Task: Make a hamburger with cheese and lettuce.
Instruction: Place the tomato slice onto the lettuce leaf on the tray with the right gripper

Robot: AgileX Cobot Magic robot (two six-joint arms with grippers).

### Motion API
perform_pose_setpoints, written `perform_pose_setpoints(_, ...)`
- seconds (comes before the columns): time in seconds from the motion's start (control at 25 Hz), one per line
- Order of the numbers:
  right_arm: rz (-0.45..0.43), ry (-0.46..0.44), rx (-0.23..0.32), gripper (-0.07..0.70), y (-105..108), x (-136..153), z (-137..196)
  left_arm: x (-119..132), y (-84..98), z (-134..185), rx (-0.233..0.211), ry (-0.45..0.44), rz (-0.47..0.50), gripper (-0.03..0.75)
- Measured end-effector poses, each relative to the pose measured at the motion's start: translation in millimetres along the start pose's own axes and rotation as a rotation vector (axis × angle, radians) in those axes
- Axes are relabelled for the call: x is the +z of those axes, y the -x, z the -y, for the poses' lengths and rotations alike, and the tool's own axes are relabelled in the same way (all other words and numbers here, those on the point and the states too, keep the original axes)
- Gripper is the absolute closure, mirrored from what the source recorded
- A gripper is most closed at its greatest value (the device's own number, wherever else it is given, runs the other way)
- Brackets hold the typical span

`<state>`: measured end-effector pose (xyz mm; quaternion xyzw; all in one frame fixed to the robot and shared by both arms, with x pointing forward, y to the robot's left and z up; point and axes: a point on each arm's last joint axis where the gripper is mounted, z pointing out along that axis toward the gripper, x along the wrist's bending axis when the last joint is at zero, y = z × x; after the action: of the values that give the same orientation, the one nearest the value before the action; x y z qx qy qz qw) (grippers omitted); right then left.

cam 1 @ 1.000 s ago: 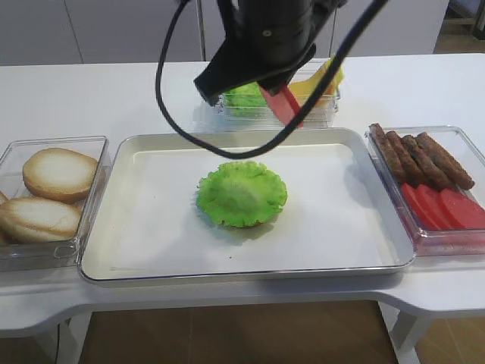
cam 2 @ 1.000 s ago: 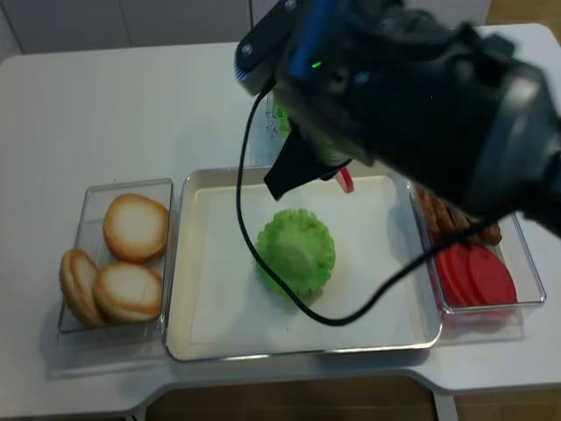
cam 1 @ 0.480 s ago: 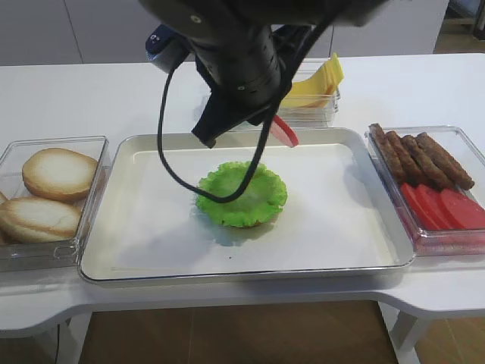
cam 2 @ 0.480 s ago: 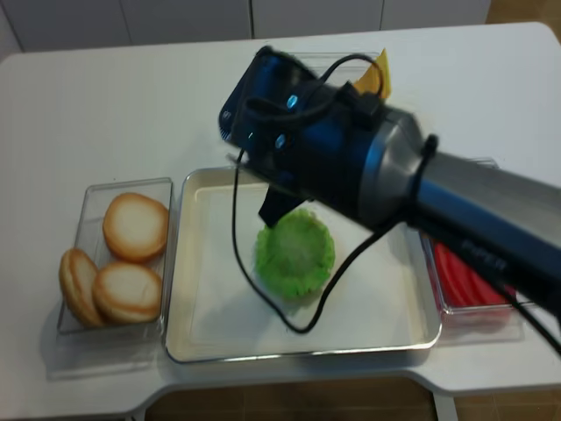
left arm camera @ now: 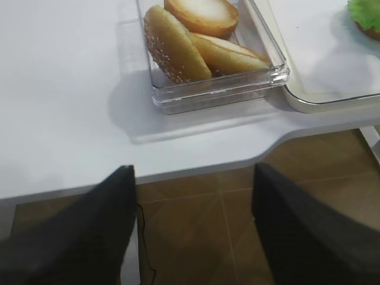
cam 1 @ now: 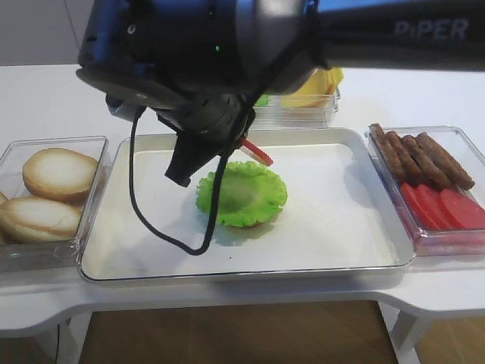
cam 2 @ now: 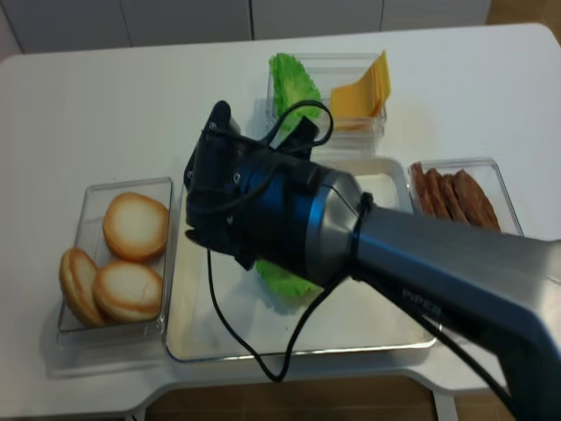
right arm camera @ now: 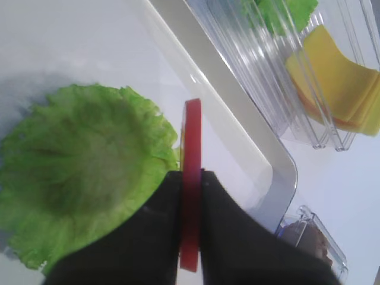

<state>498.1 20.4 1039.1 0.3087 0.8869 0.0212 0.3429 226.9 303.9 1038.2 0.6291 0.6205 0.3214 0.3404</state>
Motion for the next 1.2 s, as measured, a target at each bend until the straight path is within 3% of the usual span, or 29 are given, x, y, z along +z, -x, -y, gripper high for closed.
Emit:
perform_pose_setpoints(0.84, -0.007, -0.017, -0.028, 0.588, -9, 8, -1, 0, 0.0, 0, 0.000, 0.000, 0.000, 0.257)
perform_pose_setpoints(1.2, -0.030, -0.056, -0.053, 0.588, -22, 22, -1, 0, 0.0, 0, 0.000, 0.000, 0.000, 0.257)
